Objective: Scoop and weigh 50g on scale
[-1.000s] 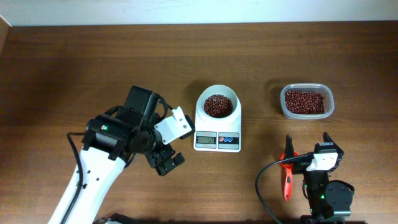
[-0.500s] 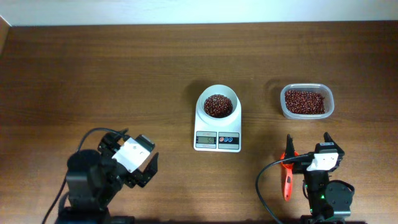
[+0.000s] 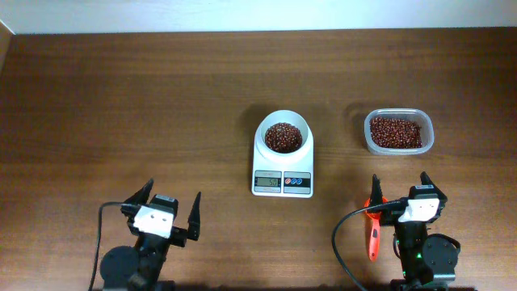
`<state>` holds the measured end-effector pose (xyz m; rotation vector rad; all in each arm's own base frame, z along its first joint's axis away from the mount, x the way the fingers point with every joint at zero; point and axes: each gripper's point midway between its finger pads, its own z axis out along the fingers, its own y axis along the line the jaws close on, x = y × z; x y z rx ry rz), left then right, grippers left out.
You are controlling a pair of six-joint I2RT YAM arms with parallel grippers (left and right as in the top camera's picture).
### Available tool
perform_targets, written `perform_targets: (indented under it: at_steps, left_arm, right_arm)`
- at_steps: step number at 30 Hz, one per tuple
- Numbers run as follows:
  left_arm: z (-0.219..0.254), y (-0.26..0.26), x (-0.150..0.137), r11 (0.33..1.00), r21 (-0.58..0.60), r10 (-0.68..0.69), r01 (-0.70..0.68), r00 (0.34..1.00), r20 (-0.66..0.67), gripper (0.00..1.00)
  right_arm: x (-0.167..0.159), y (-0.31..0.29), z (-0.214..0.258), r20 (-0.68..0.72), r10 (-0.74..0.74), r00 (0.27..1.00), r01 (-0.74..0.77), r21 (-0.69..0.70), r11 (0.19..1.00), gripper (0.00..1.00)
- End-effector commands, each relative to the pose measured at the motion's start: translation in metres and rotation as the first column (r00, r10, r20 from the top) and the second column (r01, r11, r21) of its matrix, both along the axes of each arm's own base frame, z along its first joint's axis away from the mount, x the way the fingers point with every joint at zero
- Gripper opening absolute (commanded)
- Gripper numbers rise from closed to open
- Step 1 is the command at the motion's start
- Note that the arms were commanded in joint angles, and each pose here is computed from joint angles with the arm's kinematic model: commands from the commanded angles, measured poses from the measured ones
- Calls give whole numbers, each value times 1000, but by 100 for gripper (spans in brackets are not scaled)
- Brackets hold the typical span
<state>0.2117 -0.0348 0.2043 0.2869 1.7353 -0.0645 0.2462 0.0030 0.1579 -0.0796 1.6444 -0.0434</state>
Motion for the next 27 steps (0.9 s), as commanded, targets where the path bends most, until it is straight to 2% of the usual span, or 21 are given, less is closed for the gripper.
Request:
perform_targets:
  at_steps: [1, 13, 17, 20, 27]
  left_arm:
    - [-4, 5, 2, 999, -11, 33, -33, 999, 18, 99]
    - [-49, 6, 26, 999, -4, 50, -50, 998, 48, 99]
    - [-49, 6, 27, 999, -5, 50, -50, 997, 57, 99]
    - [-39, 6, 32, 999, -12, 51, -50, 990, 132, 99]
    - [-46, 8, 33, 998, -10, 62, -62, 991, 118, 99]
  right_arm:
    - [0, 0, -2, -2, -3, 1000, 3, 0, 1000, 99]
    - [0, 0, -2, -2, -3, 1000, 3, 0, 1000, 99]
    - [0, 0, -2, -2, -3, 1000, 3, 0, 1000, 99]
    - [0, 0, -2, -2, -3, 1000, 3, 0, 1000, 99]
    - [0, 0, -2, -2, -3, 1000, 3, 0, 1000, 99]
